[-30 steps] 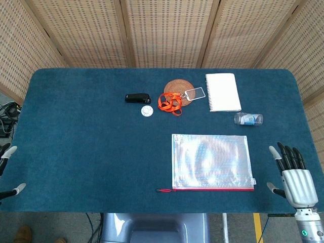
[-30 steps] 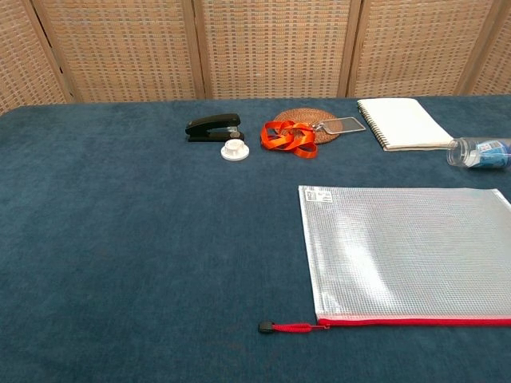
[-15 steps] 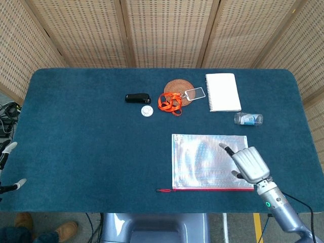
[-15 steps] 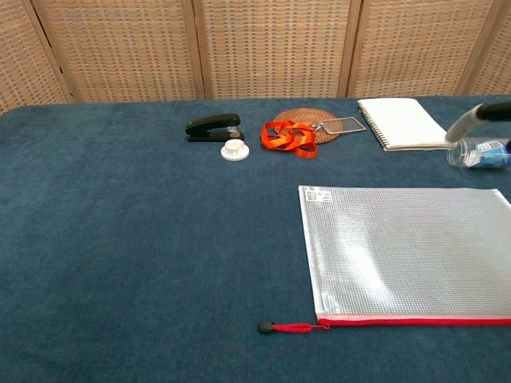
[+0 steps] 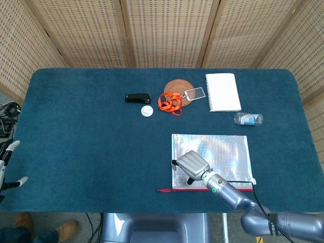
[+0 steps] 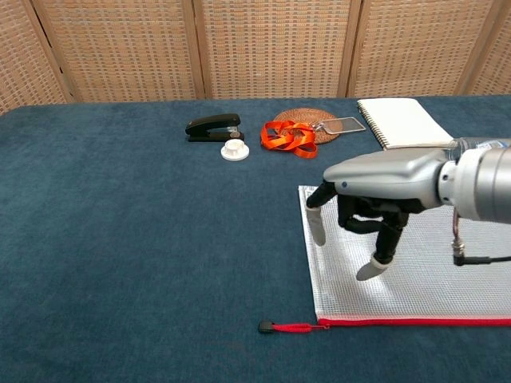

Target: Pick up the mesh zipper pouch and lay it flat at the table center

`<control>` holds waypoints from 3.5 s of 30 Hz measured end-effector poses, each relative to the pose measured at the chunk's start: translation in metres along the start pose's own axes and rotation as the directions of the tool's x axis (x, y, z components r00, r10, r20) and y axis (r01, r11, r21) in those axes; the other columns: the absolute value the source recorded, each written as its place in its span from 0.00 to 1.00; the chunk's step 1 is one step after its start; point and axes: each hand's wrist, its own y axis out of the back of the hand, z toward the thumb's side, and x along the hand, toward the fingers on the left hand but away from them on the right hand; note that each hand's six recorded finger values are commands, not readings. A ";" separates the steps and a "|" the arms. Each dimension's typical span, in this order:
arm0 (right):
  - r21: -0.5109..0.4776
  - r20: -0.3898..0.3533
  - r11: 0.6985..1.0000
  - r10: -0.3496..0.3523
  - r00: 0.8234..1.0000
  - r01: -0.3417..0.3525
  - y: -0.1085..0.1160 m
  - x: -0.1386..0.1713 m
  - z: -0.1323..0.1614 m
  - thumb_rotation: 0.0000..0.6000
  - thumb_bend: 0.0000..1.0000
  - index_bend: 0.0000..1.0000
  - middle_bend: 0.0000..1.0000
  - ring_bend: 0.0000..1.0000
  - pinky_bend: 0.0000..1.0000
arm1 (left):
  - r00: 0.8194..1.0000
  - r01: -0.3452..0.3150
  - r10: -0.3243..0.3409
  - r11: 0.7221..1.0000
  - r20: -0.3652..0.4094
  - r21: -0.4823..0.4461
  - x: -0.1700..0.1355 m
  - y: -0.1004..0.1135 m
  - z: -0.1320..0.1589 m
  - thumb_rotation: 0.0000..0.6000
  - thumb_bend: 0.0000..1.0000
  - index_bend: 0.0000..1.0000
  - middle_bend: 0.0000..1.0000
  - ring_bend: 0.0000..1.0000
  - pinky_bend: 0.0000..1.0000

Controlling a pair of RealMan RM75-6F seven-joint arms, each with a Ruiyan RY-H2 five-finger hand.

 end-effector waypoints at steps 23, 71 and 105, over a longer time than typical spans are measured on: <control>0.033 -0.024 0.989 0.148 0.989 -0.147 -0.047 -0.039 0.060 1.00 0.38 0.53 0.97 0.97 1.00 | 1.000 0.020 -0.020 1.000 -0.017 0.008 0.006 -0.004 -0.002 1.00 0.00 0.00 0.00 0.00 0.00; 0.075 -0.018 0.981 0.182 0.983 -0.180 -0.068 -0.051 0.077 1.00 0.59 0.60 0.97 0.98 1.00 | 1.000 0.014 -0.014 1.000 -0.014 -0.002 0.003 -0.001 -0.002 1.00 0.00 0.00 0.00 0.00 0.00; -0.025 -0.064 0.998 0.048 0.997 -0.050 0.002 -0.034 0.075 1.00 0.76 0.78 0.98 0.98 1.00 | 1.000 0.009 -0.009 1.000 -0.005 -0.011 0.001 0.001 0.000 1.00 0.00 0.00 0.00 0.00 0.00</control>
